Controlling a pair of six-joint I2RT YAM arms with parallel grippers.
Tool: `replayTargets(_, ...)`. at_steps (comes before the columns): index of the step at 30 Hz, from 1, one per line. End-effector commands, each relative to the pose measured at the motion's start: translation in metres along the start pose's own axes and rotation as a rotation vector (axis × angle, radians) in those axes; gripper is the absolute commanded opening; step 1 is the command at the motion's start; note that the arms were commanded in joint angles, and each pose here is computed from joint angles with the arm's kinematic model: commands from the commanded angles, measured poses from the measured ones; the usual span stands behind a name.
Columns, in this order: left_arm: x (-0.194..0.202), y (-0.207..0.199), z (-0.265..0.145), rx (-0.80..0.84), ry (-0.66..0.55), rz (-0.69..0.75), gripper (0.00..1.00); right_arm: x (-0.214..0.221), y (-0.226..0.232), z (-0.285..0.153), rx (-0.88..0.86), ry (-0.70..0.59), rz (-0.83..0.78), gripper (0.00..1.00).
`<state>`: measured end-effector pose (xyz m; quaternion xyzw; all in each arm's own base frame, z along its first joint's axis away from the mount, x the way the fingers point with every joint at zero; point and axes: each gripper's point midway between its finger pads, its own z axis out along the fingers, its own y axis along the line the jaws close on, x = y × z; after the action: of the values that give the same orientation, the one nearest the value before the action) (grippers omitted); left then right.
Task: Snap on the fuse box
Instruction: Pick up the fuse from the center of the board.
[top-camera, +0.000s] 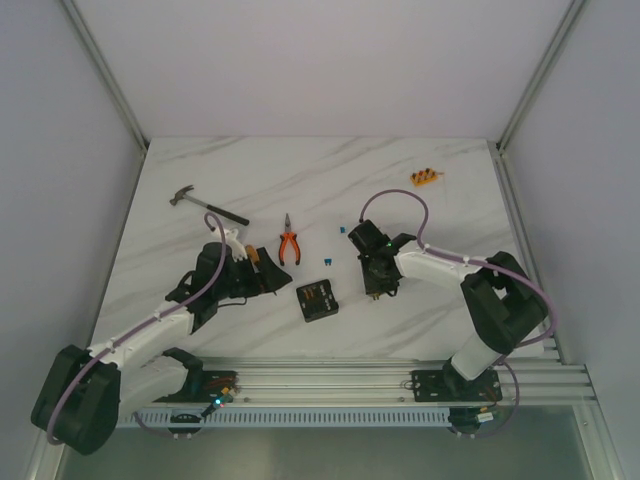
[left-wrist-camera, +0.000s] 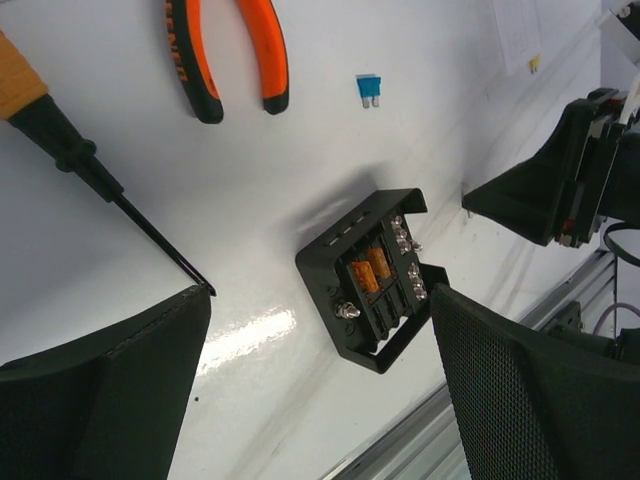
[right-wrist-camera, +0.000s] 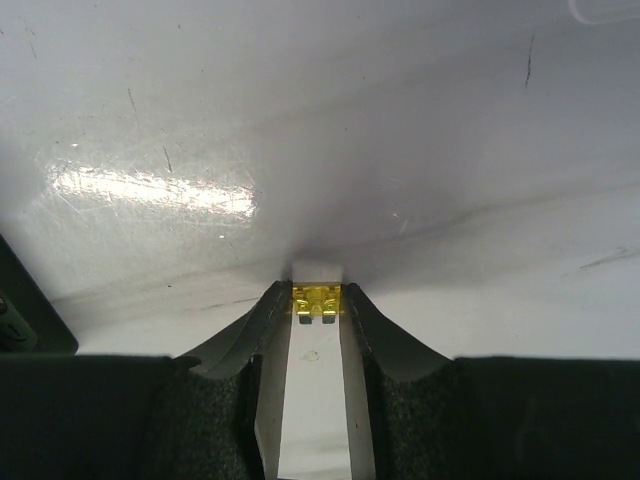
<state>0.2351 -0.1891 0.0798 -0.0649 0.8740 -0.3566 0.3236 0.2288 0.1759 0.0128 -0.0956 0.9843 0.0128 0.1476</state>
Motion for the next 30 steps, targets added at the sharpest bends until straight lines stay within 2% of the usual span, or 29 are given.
replayTargets(1, -0.008, -0.019, 0.0, 0.044, -0.02, 0.038, 1.0, 0.023, -0.012, 0.007, 0.05, 0.082, 0.019, 0.24)
replayTargets(10, -0.036, -0.052, -0.005, 0.143, -0.183, 0.074, 0.98, -0.043, 0.031, -0.041, -0.115, -0.173, 0.154, 0.23)
replayTargets(13, -0.042, -0.067, -0.008, 0.194, -0.24, 0.093, 0.91, -0.063, 0.047, -0.06, -0.179, -0.252, 0.2, 0.23)
replayTargets(17, -0.046, -0.083, -0.011, 0.248, -0.324, 0.118, 0.89, -0.082, 0.071, -0.085, -0.287, -0.349, 0.262, 0.23)
replayTargets(24, -0.044, -0.108, -0.014, 0.274, -0.428, 0.222, 0.79, -0.097, 0.103, -0.121, -0.426, -0.446, 0.324, 0.23)
replayTargets(30, -0.037, -0.121, -0.009, 0.284, -0.448, 0.276, 0.68, -0.102, 0.115, -0.143, -0.496, -0.494, 0.355, 0.23)
